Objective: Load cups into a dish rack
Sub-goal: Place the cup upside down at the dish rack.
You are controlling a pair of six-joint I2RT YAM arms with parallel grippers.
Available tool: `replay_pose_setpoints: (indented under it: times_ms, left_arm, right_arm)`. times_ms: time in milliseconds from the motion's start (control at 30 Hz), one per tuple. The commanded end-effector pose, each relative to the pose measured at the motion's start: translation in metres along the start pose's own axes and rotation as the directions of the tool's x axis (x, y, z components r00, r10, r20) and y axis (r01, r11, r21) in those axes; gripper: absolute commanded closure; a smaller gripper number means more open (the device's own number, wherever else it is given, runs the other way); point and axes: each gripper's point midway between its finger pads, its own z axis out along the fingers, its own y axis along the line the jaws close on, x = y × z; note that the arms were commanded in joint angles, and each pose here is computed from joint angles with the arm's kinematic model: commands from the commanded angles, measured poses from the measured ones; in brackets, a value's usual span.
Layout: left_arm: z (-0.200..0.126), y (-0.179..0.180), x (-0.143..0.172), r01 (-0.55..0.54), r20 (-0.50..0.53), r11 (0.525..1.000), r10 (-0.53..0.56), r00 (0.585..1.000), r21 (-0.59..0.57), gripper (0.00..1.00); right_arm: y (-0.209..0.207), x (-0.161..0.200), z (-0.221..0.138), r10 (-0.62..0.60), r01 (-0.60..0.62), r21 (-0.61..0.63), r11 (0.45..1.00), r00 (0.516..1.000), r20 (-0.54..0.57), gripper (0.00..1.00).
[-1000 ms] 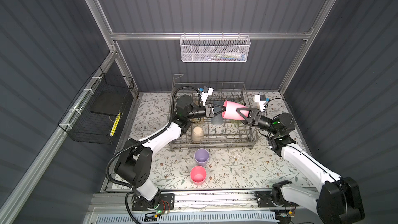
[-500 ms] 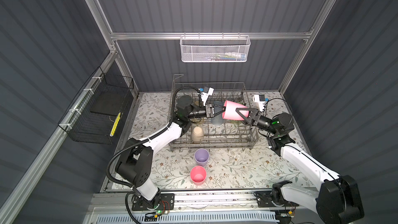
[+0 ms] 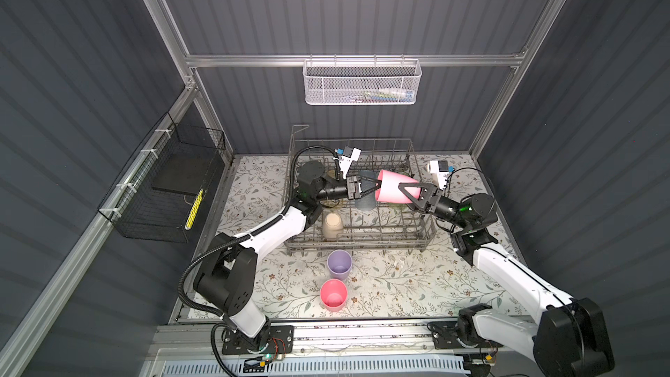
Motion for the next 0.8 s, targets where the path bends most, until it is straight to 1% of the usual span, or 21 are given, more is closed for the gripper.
replay_pose_setpoints:
  times_ms: [0,100,233,367,433,500,567,667,767]
  left_arm:
    - [-0.005,-0.006,0.001,-0.026,0.010,1.000,0.026,1.000,-0.006,0.81]
    - [-0.009,-0.009,-0.004,-0.038,0.026,0.999,0.038,0.999,-0.011,0.77]
    - [-0.018,-0.012,-0.010,-0.058,0.047,0.998,0.059,0.997,-0.036,0.66]
    - [-0.033,-0.016,-0.019,-0.092,0.070,0.991,0.098,0.993,-0.093,0.52]
    - [-0.043,-0.021,-0.023,-0.117,0.078,0.985,0.127,0.989,-0.124,0.50]
    - [-0.054,-0.025,-0.026,-0.147,0.078,0.974,0.162,0.984,-0.173,0.49]
    - [-0.062,-0.029,-0.026,-0.178,0.068,0.958,0.198,0.978,-0.226,0.49]
    - [-0.071,-0.037,-0.023,-0.215,0.047,0.937,0.236,0.971,-0.277,0.49]
    - [-0.079,-0.045,-0.019,-0.240,0.033,0.920,0.263,0.964,-0.310,0.49]
  right_arm:
    - [0.029,-0.005,-0.006,-0.109,0.110,-0.056,0.992,0.994,0.026,0.54]
    - [0.029,-0.006,-0.010,-0.118,0.120,-0.038,0.992,0.992,0.032,0.55]
    - [0.029,-0.007,-0.016,-0.143,0.143,0.002,0.990,0.989,0.031,0.56]
    - [0.021,-0.005,-0.025,-0.164,0.162,0.106,0.981,0.986,0.009,0.56]
    - [0.015,-0.003,-0.031,-0.177,0.176,0.191,0.966,0.984,-0.013,0.56]
    - [0.008,-0.002,-0.041,-0.225,0.230,0.315,0.921,0.973,-0.053,0.56]
    - [0.000,-0.005,-0.053,-0.260,0.272,0.440,0.856,0.962,-0.090,0.56]
    - [-0.017,-0.003,-0.073,-0.240,0.295,0.603,0.741,0.955,-0.173,0.56]
    - [-0.035,-0.001,-0.089,-0.196,0.314,0.709,0.632,0.949,-0.246,0.55]
